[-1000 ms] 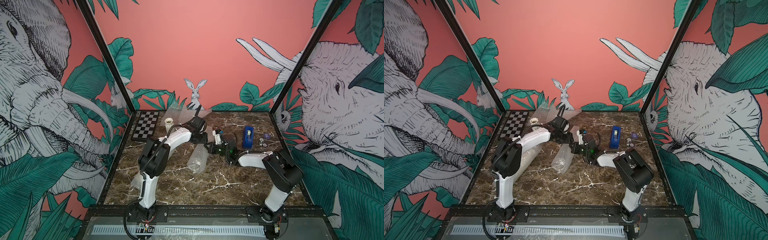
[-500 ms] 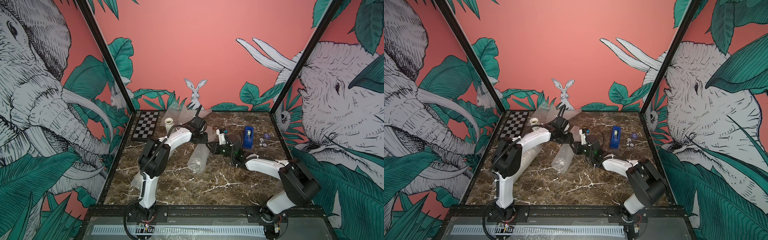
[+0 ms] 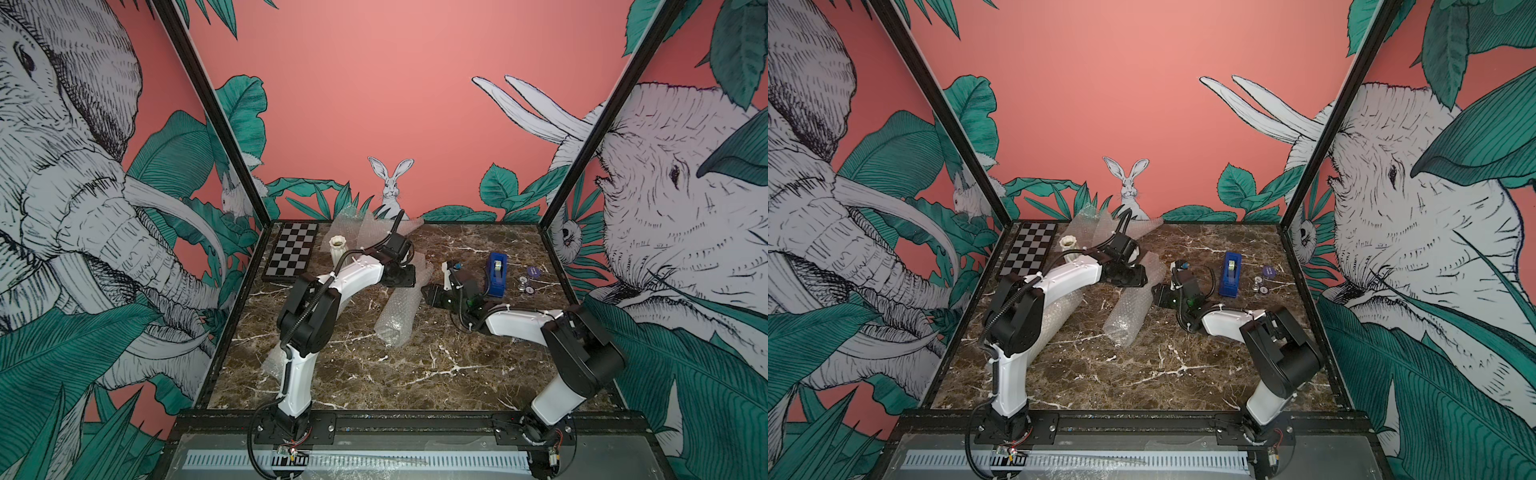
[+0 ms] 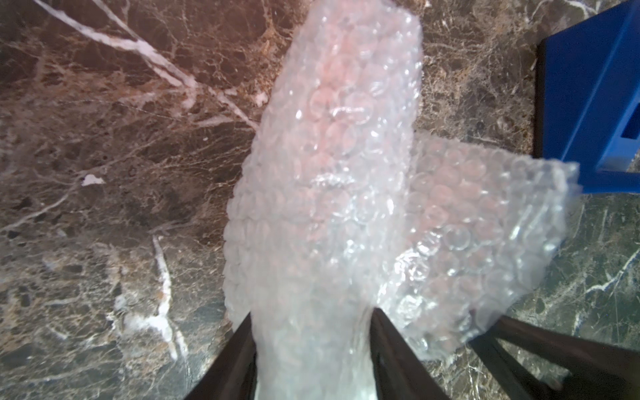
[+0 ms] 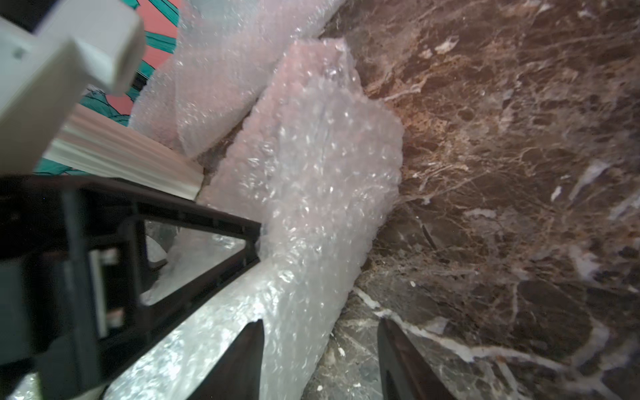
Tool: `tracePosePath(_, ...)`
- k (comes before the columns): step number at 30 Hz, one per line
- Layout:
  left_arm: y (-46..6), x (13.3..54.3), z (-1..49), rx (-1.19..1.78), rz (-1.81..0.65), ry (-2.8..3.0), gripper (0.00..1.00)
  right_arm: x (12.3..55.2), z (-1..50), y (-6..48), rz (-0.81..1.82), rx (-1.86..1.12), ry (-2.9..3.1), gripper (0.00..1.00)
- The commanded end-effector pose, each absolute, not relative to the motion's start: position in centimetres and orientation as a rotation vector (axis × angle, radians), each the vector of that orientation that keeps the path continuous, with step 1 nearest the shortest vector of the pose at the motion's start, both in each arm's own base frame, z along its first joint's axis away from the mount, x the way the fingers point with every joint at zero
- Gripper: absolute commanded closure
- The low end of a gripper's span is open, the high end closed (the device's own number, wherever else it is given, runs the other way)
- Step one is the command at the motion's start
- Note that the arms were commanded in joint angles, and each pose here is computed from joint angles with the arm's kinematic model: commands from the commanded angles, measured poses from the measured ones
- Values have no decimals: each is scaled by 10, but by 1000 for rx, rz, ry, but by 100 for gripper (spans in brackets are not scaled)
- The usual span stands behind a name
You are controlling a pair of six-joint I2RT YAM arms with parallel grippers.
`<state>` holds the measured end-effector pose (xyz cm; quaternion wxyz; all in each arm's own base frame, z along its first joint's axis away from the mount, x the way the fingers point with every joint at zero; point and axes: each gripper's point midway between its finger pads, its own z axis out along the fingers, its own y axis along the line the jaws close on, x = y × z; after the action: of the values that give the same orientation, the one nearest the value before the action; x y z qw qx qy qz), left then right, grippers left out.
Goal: Wrap vases in bubble wrap
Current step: Wrap the vase in bubble wrap.
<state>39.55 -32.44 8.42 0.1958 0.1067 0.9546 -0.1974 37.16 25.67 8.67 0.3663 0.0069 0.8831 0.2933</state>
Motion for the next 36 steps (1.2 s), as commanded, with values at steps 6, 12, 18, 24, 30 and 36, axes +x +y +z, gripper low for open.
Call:
tracePosePath(6,-328,366,78,274,-739,2772,44,392,95,274,774,-37,2227,44)
tracePosePath(12,-329,367,109,254,-829,2656,38,397,98,280,809,-54,2204,46)
tracePosePath(18,-329,363,120,289,-870,2616,30,401,100,283,856,-71,2185,61)
tracePosePath(24,-331,355,116,312,-918,2614,28,403,108,289,885,-84,2162,64)
tracePosePath(30,-318,348,101,342,-829,2663,33,408,113,291,884,-95,2153,68)
tracePosePath(36,-308,342,89,379,-741,2699,38,411,111,296,896,-105,2159,74)
